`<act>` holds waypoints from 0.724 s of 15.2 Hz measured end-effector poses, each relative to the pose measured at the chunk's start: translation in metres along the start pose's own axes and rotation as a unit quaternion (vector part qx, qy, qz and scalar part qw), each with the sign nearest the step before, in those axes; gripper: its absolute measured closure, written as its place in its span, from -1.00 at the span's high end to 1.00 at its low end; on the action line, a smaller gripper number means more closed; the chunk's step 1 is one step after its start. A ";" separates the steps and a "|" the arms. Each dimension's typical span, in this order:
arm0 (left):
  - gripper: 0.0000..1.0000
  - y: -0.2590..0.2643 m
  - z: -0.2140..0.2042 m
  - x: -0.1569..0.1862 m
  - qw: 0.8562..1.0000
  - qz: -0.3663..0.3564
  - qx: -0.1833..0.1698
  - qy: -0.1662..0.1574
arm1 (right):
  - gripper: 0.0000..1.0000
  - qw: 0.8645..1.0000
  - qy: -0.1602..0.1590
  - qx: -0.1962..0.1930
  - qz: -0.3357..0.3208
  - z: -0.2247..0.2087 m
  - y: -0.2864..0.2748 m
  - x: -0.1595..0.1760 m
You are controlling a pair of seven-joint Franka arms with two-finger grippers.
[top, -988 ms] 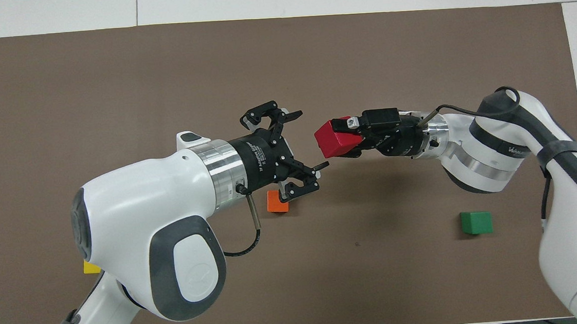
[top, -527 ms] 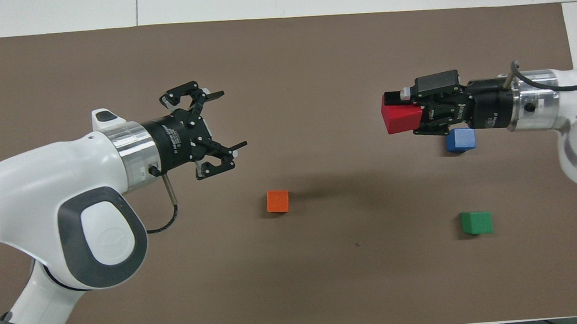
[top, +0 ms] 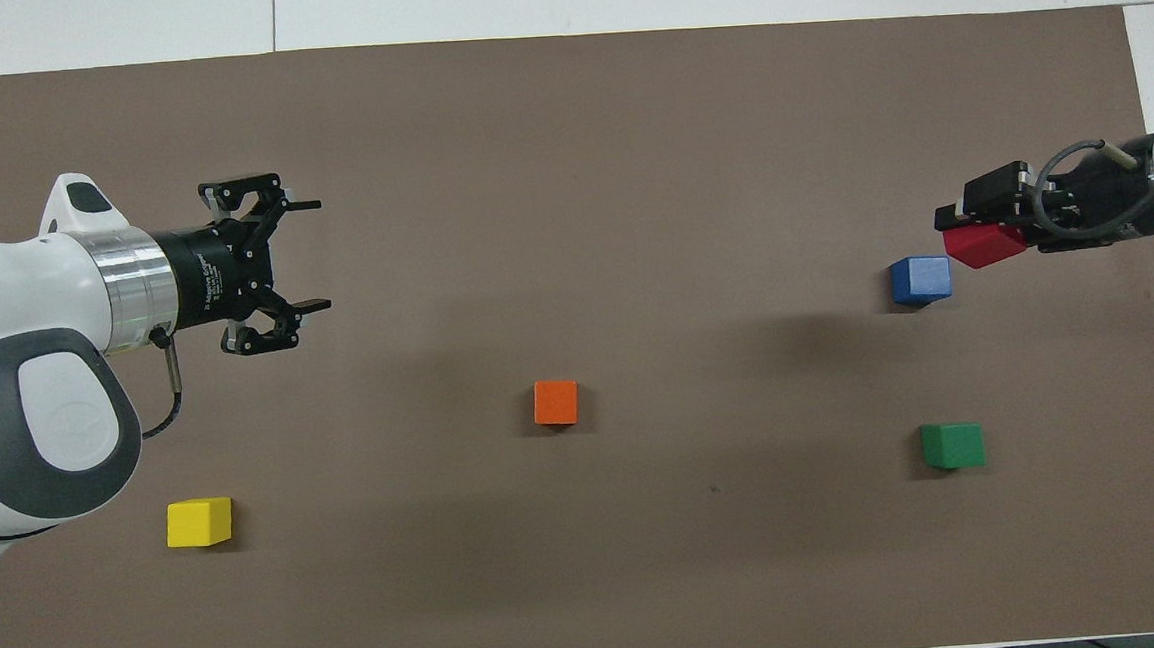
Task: Transfer red block to right arm and stack on blue block
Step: 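Move the red cube with the right gripper over the blue cube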
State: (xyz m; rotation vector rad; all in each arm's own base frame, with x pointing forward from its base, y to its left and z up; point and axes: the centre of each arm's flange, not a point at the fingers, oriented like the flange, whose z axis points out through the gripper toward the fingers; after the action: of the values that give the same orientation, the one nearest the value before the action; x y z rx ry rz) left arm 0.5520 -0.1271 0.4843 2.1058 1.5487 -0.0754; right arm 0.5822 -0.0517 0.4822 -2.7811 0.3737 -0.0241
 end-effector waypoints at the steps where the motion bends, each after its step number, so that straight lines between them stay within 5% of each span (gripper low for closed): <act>1: 1.00 -0.002 0.000 0.007 0.999 0.043 0.017 0.023 | 0.13 0.999 0.013 -0.041 -0.016 0.001 0.006 0.004; 3: 1.00 -0.003 -0.004 0.016 0.988 0.129 0.053 0.061 | 0.13 0.993 0.042 -0.100 -0.043 0.008 0.013 0.012; 6: 1.00 0.000 -0.021 0.028 0.966 0.222 0.110 0.075 | 0.13 0.985 0.090 -0.130 -0.063 0.033 0.024 0.018; 11: 1.00 0.004 -0.041 0.037 0.878 0.407 0.232 0.098 | 0.13 0.977 0.136 -0.140 -0.089 0.083 0.029 0.009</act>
State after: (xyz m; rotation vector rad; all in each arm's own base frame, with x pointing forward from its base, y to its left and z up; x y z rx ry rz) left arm 0.5581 -0.0778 0.5082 3.0669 0.6431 0.0783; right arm 0.5881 -0.0536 0.3945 -3.0900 0.2046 -0.4298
